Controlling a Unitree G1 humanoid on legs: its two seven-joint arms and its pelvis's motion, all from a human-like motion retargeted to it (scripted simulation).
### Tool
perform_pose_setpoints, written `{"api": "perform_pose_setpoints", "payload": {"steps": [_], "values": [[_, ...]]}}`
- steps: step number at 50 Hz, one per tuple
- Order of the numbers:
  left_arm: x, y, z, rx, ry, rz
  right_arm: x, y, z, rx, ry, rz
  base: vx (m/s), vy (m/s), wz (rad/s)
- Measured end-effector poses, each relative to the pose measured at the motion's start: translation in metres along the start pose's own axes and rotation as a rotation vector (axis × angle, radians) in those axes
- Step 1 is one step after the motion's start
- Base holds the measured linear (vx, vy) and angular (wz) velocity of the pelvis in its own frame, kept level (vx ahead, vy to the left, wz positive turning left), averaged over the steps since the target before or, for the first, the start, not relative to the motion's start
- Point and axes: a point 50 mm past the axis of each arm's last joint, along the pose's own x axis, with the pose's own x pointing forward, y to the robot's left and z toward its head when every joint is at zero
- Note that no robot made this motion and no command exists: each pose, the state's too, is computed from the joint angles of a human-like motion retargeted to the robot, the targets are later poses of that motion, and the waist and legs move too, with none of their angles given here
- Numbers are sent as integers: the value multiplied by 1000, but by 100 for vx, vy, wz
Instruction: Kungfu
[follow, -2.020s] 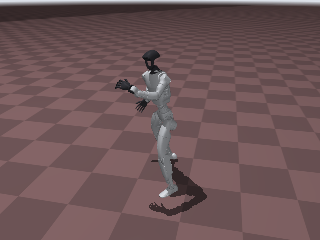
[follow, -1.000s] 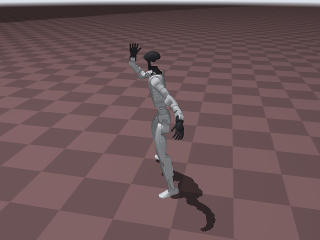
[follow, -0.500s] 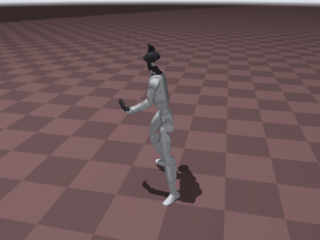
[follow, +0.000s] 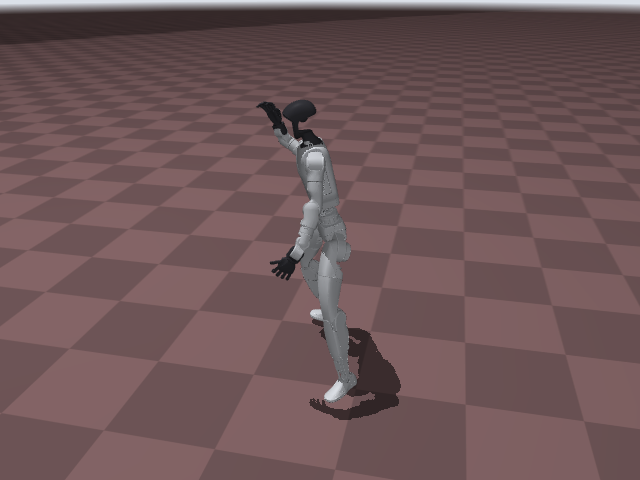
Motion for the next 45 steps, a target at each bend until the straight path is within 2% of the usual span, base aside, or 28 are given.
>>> {"api": "perform_pose_setpoints", "payload": {"steps": [6,10,14,17,20,23,25,28,30,32,35,40,45], "values": [[-70,38,-87,233,569,39,-114,12,-69,235,571,108,57,35,93],[-101,38,-125,455,806,25,-226,30,-73,302,1023,149,47,31,159],[-120,24,-156,545,992,-52,-327,87,-35,536,1402,-59,33,22,151],[-148,10,-185,518,1166,-137,-355,165,-6,807,1527,-293,28,0,154],[-198,-2,-217,446,1364,-186,-312,245,-15,1122,1432,-359,19,-28,127],[-252,-40,-250,272,1524,-288,-194,311,-37,1584,1067,-278,4,-13,111],[-287,-80,-268,120,1624,-413,-103,329,-34,1881,747,-210,12,11,71],[-337,-140,-281,-95,1742,-634,9,320,-8,2104,283,-60,25,2,16],[-353,-170,-282,-184,1765,-768,63,302,11,2112,37,62,13,-23,20],[-349,-190,-282,-209,1741,-874,97,281,21,2014,-120,148,5,-36,34],[-330,-210,-280,-191,1674,-1013,124,253,20,1860,-192,97,15,-41,25],[-273,-215,-274,18,1524,-1185,130,219,6,1747,-219,-211,24,-29,-42],[-224,-186,-268,224,1382,-1061,113,227,7,1717,-180,-242,51,-3,-68]]}}
